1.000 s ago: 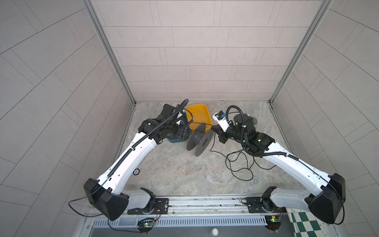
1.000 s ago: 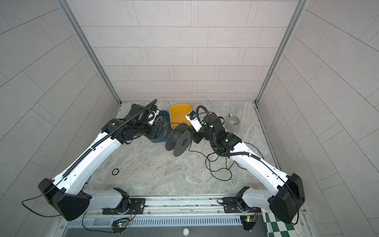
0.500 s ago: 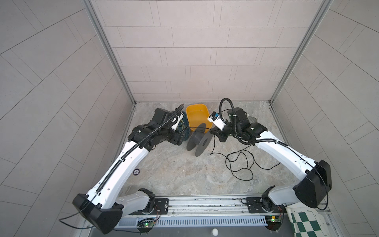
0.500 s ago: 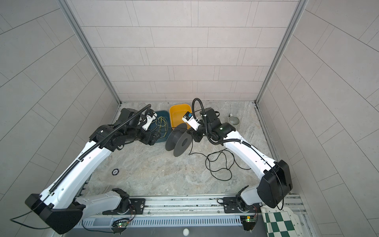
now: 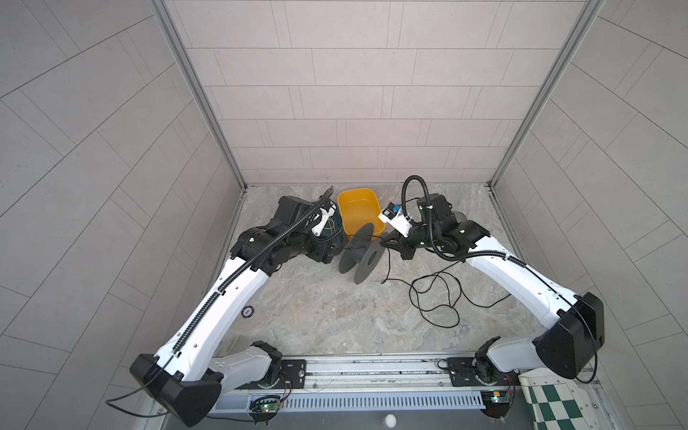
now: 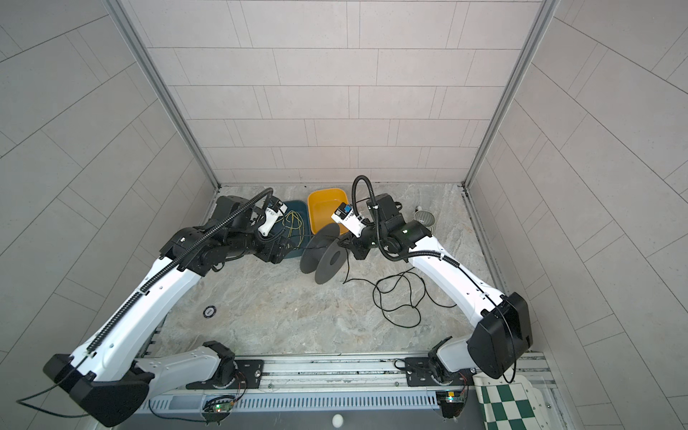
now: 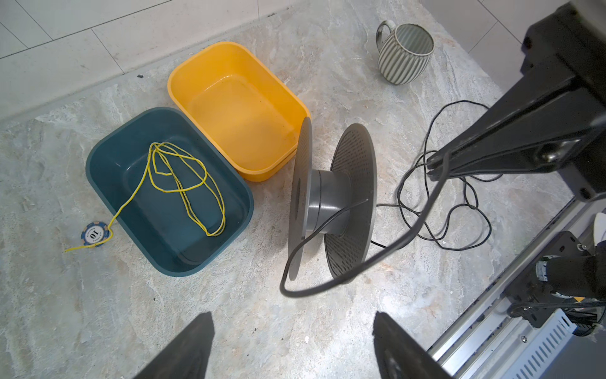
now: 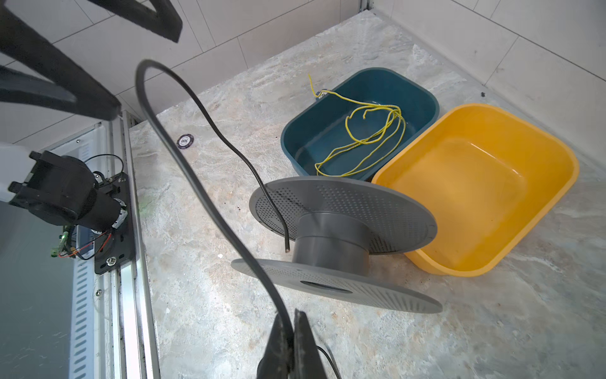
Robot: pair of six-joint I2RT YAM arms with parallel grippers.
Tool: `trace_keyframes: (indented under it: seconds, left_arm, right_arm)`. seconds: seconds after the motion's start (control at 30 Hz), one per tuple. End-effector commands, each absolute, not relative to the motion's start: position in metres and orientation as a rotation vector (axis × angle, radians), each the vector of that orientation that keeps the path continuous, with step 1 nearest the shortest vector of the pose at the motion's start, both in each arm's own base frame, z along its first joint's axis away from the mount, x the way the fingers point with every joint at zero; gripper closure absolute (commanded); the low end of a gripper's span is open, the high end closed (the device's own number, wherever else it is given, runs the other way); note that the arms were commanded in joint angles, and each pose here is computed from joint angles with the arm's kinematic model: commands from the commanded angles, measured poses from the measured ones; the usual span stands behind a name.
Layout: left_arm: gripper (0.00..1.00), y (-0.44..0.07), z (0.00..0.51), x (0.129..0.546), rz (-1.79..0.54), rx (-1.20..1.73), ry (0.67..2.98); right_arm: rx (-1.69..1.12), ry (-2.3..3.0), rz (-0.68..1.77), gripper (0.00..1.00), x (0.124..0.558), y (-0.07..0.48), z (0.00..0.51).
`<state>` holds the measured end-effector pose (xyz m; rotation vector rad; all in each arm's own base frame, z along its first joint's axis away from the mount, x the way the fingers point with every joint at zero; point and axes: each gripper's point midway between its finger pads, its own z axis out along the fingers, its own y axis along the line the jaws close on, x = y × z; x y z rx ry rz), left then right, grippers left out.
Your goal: Wrap the cables
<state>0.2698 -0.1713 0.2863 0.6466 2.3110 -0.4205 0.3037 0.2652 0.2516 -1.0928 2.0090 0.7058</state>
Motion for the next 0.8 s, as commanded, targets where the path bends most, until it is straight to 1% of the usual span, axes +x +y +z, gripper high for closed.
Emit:
trace_keyframes:
  seconds: [0.0, 0.07, 0.33, 0.5, 0.6, 0.77]
  left_arm:
    - [0.20, -0.177, 0.290, 0.278, -0.431, 0.659, 2.289]
    - [0.21, -0.178, 0.286, 0.281, -0.427, 0.661, 2.301]
    - [0.22, -0.180, 0.277, 0.291, -0.408, 0.657, 2.328]
    - [0.21, -0.188, 0.268, 0.299, -0.416, 0.673, 2.324]
    - [0.20, -0.195, 0.265, 0.304, -0.420, 0.706, 2.294]
    - [0.19, -0.212, 0.263, 0.312, -0.430, 0.768, 2.243]
  right_arm:
    - [-1.103, 2.061, 0.619, 1.00, 0.312, 0.257, 0.234]
    - [-1.101, 2.087, 0.615, 1.00, 0.317, 0.255, 0.226]
    - [-1.063, 2.112, 0.628, 1.00, 0.325, 0.254, 0.213]
    - [-1.030, 2.132, 0.552, 1.00, 0.332, 0.242, 0.204]
    - [-0.991, 2.132, 0.513, 1.00, 0.337, 0.236, 0.204]
    - [-0.963, 2.139, 0.517, 1.00, 0.336, 0.232, 0.200]
